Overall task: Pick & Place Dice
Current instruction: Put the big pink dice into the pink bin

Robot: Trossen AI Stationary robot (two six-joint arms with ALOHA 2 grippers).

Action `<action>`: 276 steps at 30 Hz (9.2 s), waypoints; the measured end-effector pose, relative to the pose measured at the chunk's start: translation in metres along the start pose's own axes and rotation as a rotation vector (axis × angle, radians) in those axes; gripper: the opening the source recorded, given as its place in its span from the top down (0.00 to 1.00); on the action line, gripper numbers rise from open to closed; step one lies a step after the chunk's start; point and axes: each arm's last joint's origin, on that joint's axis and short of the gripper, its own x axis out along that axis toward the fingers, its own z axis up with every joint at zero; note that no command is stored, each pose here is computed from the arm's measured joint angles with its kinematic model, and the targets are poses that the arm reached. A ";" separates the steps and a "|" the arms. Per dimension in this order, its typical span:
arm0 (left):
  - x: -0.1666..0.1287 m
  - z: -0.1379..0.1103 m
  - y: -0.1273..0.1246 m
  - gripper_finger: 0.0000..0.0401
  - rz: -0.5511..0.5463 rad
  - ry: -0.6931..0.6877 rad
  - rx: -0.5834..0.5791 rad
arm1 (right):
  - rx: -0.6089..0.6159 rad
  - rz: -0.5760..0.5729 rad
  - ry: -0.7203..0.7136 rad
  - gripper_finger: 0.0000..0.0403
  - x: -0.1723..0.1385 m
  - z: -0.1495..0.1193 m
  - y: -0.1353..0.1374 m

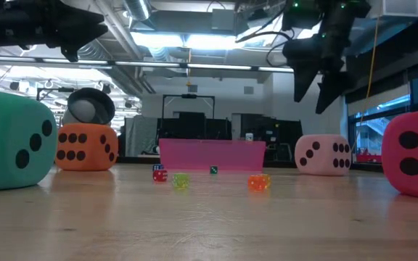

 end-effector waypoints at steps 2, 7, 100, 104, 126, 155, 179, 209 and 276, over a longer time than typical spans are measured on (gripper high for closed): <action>0.000 0.000 0.000 0.64 -0.006 0.000 0.000 | -0.024 -0.004 0.000 0.07 0.001 0.002 -0.002; 0.000 0.000 -0.001 0.64 -0.034 0.001 -0.005 | -0.017 -0.053 -0.007 0.07 0.001 0.005 -0.010; 0.000 -0.008 -0.001 0.64 -0.046 0.091 -0.033 | 0.084 -0.219 0.193 0.07 0.052 0.015 -0.023; 0.000 -0.008 -0.001 0.64 -0.046 0.091 -0.032 | 0.058 -0.211 0.191 0.07 0.052 0.016 -0.023; 0.000 -0.009 -0.001 0.64 -0.046 0.095 -0.033 | 0.041 -0.220 0.079 0.07 0.054 0.025 -0.021; -0.001 -0.011 -0.002 0.64 -0.069 0.115 -0.055 | 0.070 -0.260 0.163 0.03 0.053 0.018 -0.026; -0.001 -0.011 -0.002 0.64 -0.080 0.116 -0.057 | 0.101 -0.244 0.225 0.04 0.070 0.021 -0.025; -0.001 -0.011 -0.003 0.64 -0.115 0.119 -0.057 | 0.124 -0.242 0.242 0.17 0.076 0.020 -0.025; 0.000 -0.004 -0.003 0.16 -0.078 0.063 -0.448 | -0.608 0.213 -0.490 0.19 -0.040 0.063 0.130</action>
